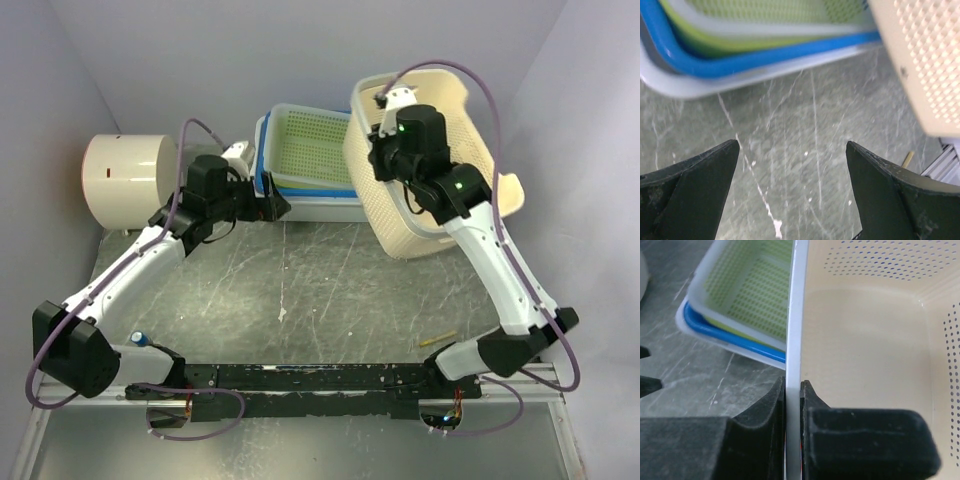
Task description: Turn the large container upside down
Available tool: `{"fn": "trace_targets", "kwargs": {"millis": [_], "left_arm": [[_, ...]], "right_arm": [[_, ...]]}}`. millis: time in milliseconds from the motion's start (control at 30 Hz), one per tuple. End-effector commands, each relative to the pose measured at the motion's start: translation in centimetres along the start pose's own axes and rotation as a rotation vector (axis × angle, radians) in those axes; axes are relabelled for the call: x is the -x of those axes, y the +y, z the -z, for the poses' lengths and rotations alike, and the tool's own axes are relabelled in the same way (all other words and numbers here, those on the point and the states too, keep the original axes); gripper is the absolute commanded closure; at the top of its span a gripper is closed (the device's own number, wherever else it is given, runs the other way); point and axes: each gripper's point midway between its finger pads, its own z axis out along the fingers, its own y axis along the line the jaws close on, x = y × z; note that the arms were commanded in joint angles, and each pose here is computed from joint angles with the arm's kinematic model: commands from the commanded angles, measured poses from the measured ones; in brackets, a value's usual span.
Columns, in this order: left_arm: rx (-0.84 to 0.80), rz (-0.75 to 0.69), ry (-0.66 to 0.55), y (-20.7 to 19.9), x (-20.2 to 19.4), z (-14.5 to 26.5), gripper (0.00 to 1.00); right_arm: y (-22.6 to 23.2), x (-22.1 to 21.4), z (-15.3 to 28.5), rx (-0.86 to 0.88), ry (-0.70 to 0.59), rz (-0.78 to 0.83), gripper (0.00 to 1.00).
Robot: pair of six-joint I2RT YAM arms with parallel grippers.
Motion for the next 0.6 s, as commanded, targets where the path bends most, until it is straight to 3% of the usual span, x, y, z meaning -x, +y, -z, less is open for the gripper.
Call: {"fn": "trace_targets", "kwargs": {"millis": [0,167,300,467,567], "left_arm": [[-0.025,-0.044,-0.129,-2.3,5.7,0.7,0.00],[-0.046,-0.053,-0.158,-3.4,10.0,-3.2,0.01],[-0.033,-0.082,-0.124,-3.1,11.6,-8.7,0.00],[0.012,-0.122,-0.114,-2.4,12.2,-14.3,0.00],[0.095,-0.157,-0.062,0.0,11.0,-16.9,0.00]], "right_arm": [[-5.4,6.2,5.2,-0.266,-0.294,-0.174,1.00],[-7.4,5.1,7.1,-0.374,-0.310,-0.253,1.00],[-7.8,4.1,7.5,-0.404,-0.291,-0.294,1.00],[-7.9,3.3,8.4,-0.405,-0.269,-0.315,1.00],[-7.9,2.8,8.8,-0.404,-0.253,-0.316,1.00]]}}
